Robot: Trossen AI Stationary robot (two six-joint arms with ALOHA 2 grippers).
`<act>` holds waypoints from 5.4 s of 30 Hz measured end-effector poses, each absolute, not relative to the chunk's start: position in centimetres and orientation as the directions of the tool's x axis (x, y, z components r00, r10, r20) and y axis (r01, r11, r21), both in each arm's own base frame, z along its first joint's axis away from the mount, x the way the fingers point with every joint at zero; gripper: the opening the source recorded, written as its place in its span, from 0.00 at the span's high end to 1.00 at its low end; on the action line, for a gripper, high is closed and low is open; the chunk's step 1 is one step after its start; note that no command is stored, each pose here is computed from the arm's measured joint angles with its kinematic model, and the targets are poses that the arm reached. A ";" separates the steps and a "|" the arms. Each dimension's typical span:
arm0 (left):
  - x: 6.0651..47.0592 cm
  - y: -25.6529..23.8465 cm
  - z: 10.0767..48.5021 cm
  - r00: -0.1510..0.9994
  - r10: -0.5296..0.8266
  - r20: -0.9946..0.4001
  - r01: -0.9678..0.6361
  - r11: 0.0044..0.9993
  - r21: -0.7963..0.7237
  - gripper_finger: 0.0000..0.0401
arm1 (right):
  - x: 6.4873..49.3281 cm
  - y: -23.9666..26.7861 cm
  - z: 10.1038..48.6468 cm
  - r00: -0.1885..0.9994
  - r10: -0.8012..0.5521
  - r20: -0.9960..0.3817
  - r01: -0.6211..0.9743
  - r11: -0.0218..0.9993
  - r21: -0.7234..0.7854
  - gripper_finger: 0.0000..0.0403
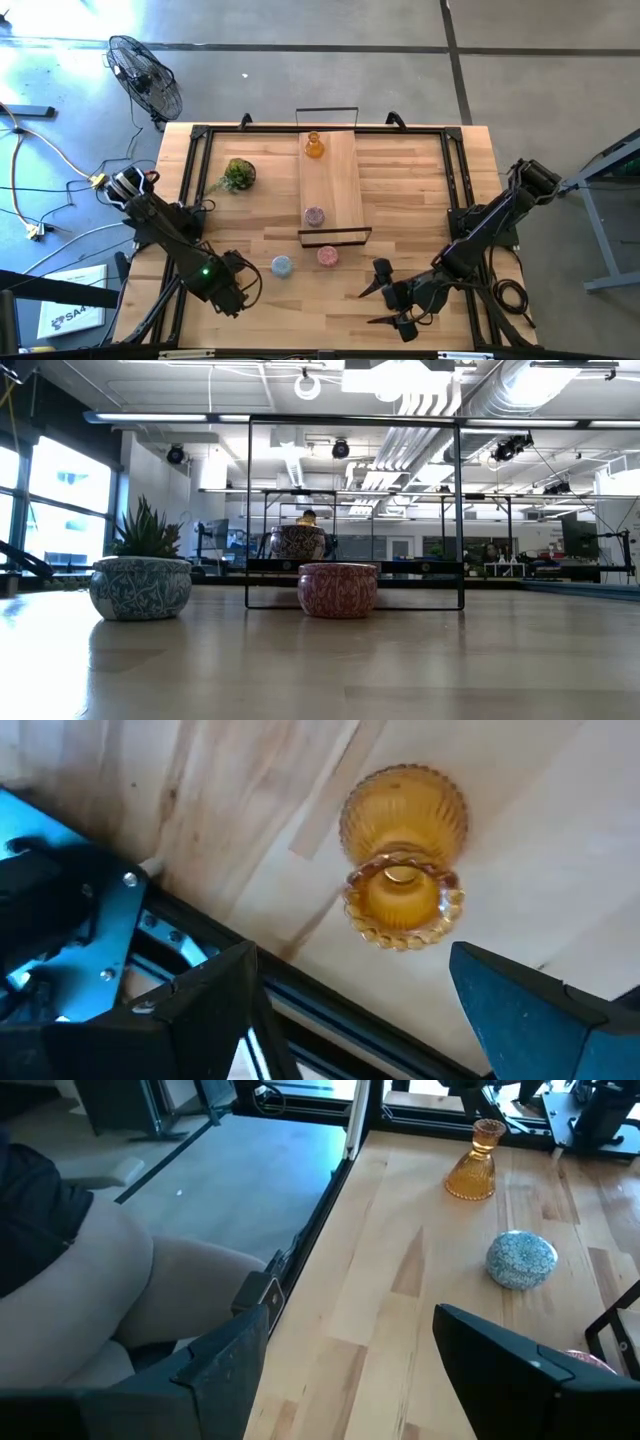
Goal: Pick & Place candle stick holders
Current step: Put the left orange glass candle holder on the shelf
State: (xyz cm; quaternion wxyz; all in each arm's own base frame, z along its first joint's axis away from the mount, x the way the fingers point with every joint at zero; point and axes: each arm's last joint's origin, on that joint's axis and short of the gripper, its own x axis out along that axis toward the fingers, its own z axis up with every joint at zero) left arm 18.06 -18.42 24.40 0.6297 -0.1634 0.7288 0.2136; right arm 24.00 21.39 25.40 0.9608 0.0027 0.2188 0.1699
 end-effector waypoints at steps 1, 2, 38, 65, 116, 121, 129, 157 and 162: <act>18.0 -18.4 24.3 -0.137 0.014 -0.990 -0.508 0.857 0.083 0.19 | 24.0 21.4 25.4 0.847 0.328 -0.419 -0.325 0.942 0.080 0.31; 18.0 -18.3 24.2 -0.114 -0.006 -0.993 -0.508 0.860 0.053 0.19 | 24.0 21.4 25.4 0.847 0.327 -0.419 -0.325 0.942 0.080 0.31; 18.3 -18.3 23.2 0.012 -0.016 -1.000 -0.460 0.888 -0.019 0.19 | 24.6 20.8 25.5 0.851 0.329 -0.410 -0.317 0.943 0.100 0.31; 18.6 -18.4 21.7 -0.035 0.102 -0.994 -0.453 0.885 0.107 0.19 | 24.6 20.8 25.5 0.851 0.327 -0.410 -0.314 0.944 0.099 0.31; 18.0 -17.9 18.2 -0.040 0.059 -0.997 -0.426 0.902 0.071 0.60 | 24.6 20.7 25.4 0.861 0.292 -0.417 -0.287 0.955 0.076 0.31; 18.1 -17.9 18.2 -0.016 0.079 -0.997 -0.433 0.898 0.078 0.51 | 24.6 20.7 25.4 0.860 0.291 -0.418 -0.287 0.955 0.075 0.31; 18.3 -17.9 18.2 0.025 0.095 -0.995 -0.374 0.924 0.078 0.34 | 24.6 20.7 25.4 0.860 0.289 -0.421 -0.285 0.956 0.073 0.31; 18.8 -18.0 18.2 0.142 0.140 -0.980 -0.329 0.940 0.087 0.26 | 24.5 20.6 25.3 0.859 0.280 -0.429 -0.279 0.958 0.066 0.31; 18.8 -18.0 18.2 0.141 0.139 -0.980 -0.338 0.937 0.084 0.29 | 24.5 20.6 25.3 0.861 0.274 -0.428 -0.274 0.960 0.063 0.31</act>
